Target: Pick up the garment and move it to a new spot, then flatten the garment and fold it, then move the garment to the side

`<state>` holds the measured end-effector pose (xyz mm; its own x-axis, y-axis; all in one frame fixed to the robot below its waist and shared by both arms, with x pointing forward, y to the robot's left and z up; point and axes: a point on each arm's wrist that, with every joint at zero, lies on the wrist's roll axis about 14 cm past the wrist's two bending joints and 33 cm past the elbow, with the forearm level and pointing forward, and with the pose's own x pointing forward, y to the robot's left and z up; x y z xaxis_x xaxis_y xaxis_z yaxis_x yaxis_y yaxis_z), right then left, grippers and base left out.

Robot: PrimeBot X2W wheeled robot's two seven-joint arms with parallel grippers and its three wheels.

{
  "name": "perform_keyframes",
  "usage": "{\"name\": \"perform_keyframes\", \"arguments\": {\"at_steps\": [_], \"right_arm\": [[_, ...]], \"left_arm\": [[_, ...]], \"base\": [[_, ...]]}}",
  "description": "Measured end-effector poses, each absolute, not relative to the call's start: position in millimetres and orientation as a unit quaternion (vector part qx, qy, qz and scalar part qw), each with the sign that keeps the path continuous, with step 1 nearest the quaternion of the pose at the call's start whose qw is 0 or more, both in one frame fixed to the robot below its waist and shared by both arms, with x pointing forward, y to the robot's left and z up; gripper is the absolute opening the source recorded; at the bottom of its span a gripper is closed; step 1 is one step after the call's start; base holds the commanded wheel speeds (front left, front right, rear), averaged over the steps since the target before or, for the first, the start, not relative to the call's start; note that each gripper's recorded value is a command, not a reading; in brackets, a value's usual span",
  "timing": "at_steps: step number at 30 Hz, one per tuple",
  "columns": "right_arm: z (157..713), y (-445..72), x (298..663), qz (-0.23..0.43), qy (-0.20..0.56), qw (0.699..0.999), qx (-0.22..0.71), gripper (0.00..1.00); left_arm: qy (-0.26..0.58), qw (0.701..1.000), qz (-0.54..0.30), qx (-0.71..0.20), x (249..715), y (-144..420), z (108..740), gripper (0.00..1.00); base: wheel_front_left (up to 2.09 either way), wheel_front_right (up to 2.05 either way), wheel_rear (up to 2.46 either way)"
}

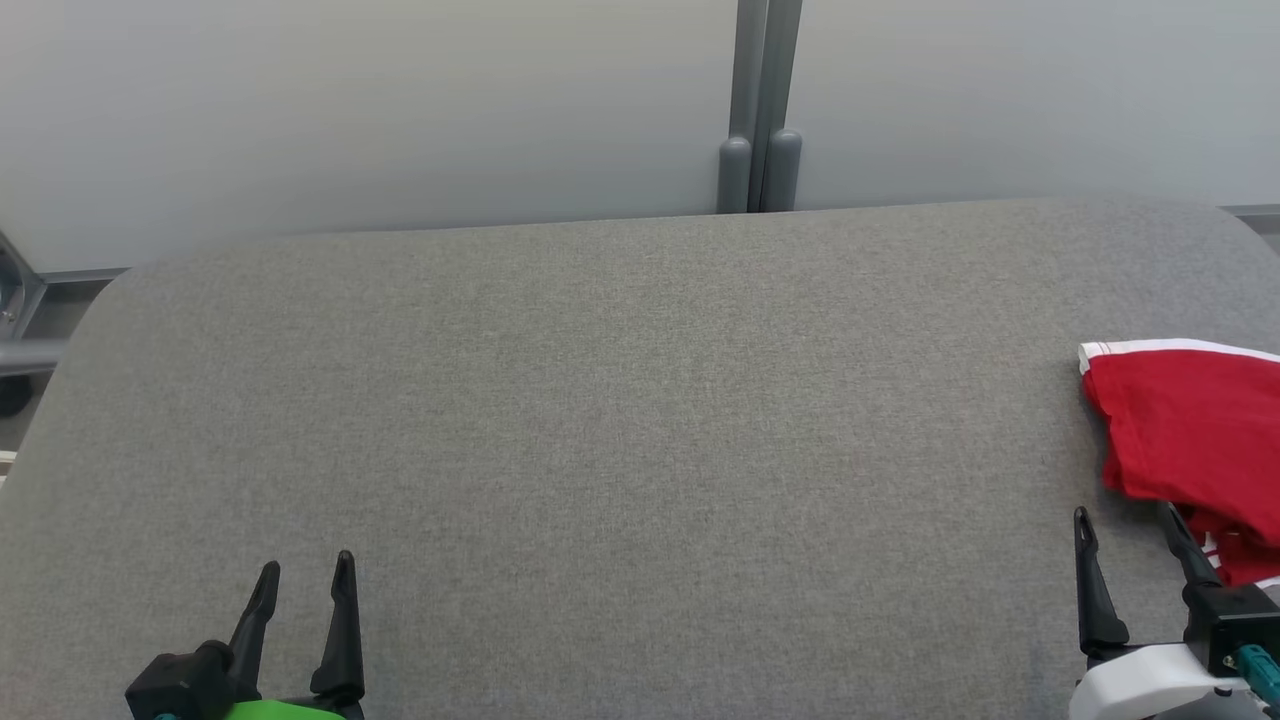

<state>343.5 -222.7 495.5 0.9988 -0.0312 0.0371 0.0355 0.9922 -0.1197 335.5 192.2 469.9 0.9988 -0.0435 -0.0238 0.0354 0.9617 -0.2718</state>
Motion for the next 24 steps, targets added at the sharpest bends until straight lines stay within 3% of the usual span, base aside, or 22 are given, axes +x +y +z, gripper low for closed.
{"name": "perform_keyframes", "arguments": {"at_steps": [22,23,24], "right_arm": [[484,-224,341,-0.022,0.0,0.998,-0.058,1.0],[483,-224,341,-0.022,0.002,0.998,-0.057,0.0],[480,-223,340,-0.021,0.006,0.998,-0.055,0.0]], "left_arm": [[0.028,0.99,-0.019,-0.139,332,191,462,1.0],[0.029,0.99,-0.019,-0.14,331,190,461,0.0],[0.034,0.989,-0.018,-0.14,331,190,458,0.0]], "base": [[0.0,0.0,0.0],[0.0,0.0,0.0],[0.0,0.0,0.0]]}}
